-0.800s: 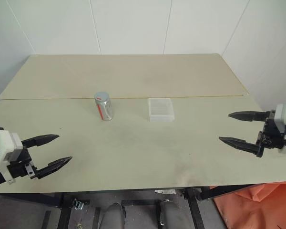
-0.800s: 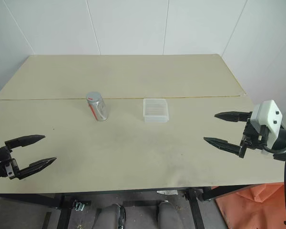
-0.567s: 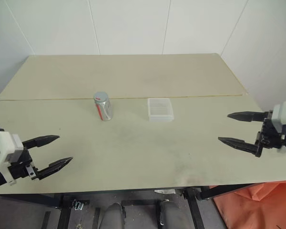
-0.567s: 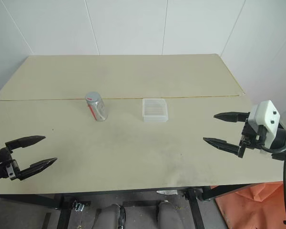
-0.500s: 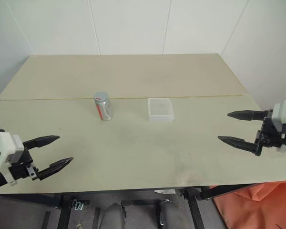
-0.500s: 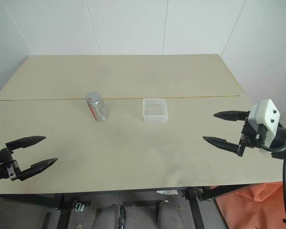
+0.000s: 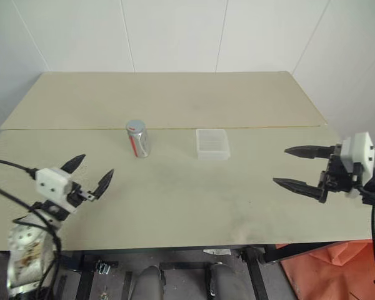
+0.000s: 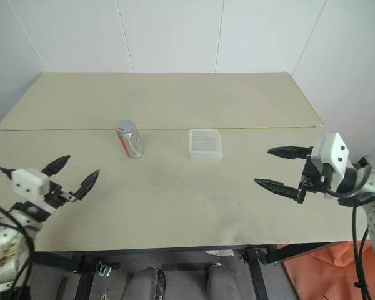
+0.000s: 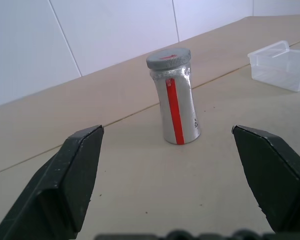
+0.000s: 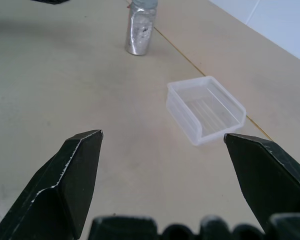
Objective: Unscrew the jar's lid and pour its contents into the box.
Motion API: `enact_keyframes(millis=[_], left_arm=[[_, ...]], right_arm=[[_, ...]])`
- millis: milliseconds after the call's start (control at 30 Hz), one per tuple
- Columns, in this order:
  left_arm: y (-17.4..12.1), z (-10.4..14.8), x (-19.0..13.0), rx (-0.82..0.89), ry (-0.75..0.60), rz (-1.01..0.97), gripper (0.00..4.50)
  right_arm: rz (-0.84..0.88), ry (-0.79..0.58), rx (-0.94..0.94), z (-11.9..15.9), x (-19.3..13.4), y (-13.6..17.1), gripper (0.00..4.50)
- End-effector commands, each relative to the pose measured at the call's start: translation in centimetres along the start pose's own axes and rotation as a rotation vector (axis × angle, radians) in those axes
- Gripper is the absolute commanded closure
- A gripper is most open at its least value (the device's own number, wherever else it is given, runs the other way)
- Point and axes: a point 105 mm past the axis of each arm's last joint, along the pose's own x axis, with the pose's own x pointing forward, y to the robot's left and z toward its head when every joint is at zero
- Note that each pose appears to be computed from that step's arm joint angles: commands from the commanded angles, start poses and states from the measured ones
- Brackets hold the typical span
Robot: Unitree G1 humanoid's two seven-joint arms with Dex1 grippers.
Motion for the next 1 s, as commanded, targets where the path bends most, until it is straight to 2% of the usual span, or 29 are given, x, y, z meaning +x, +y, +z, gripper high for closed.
enact_keyframes(millis=[33, 333, 467, 1000], left_arm=[[0.6, 0.0, 1.8, 0.009, -0.011, -0.001, 0.03], [0.0, -1.1, 6.8, 0.007, -0.018, -0.064, 0.03], [-0.9, -1.3, 8.0, 0.001, -0.023, -0.098, 0.03], [-1.4, -2.0, 12.4, -0.08, -0.045, 0.04, 0.03]], right_arm=[[0.045, -0.029, -0.008, 0.8, 1.4, 1.9, 0.0], [0.079, -0.042, 0.029, 0.6, 3.3, 4.9, 0.0], [0.043, -0.024, 0.022, 0.4, 3.1, 4.6, 0.0], [0.007, -0.004, 0.016, 0.2, 2.5, 4.5, 0.0]])
